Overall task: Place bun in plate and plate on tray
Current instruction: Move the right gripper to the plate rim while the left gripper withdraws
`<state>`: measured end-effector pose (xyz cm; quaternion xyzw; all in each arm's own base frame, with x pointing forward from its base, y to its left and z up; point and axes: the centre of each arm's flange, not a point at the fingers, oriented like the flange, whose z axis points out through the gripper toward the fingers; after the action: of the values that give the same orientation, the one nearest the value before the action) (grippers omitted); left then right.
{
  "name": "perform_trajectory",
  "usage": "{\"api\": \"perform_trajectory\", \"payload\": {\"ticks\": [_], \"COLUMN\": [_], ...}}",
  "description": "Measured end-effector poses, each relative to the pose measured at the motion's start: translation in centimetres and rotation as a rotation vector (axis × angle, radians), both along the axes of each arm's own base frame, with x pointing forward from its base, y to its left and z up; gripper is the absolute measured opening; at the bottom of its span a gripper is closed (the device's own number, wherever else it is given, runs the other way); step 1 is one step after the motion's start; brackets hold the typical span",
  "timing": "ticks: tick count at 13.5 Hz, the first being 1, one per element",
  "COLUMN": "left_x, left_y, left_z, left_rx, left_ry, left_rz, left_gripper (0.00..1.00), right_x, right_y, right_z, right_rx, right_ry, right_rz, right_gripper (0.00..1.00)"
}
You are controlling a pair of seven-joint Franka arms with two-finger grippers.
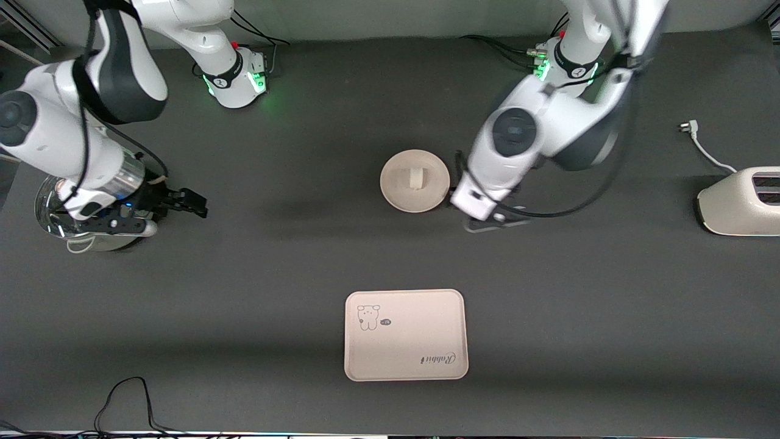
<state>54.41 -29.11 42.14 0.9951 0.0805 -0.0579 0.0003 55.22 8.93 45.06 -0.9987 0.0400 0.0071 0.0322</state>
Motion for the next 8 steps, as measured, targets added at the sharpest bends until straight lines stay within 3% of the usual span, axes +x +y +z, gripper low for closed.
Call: {"api": "perform_trajectory", "payload": {"ticks": [4, 8], "left_x": [4.8, 5.2], "left_y": [13.5, 23.3], "left_z": [6.3, 9.7], "left_rx": [-0.007, 0.01], "left_ry": [0.018, 0.006], "left_rz": [0.0, -0.044], "left_gripper": [1.0, 1.0], "right_x": [-0.1, 0.0], "right_y": [5.9, 10.9], "right_z": [-3.0, -6.1], "right_rx": [0.008, 0.037], "right_ry": [0.021, 0.002], "right_rz": [0.005, -0.032], "right_gripper": [1.0, 1.0]}}
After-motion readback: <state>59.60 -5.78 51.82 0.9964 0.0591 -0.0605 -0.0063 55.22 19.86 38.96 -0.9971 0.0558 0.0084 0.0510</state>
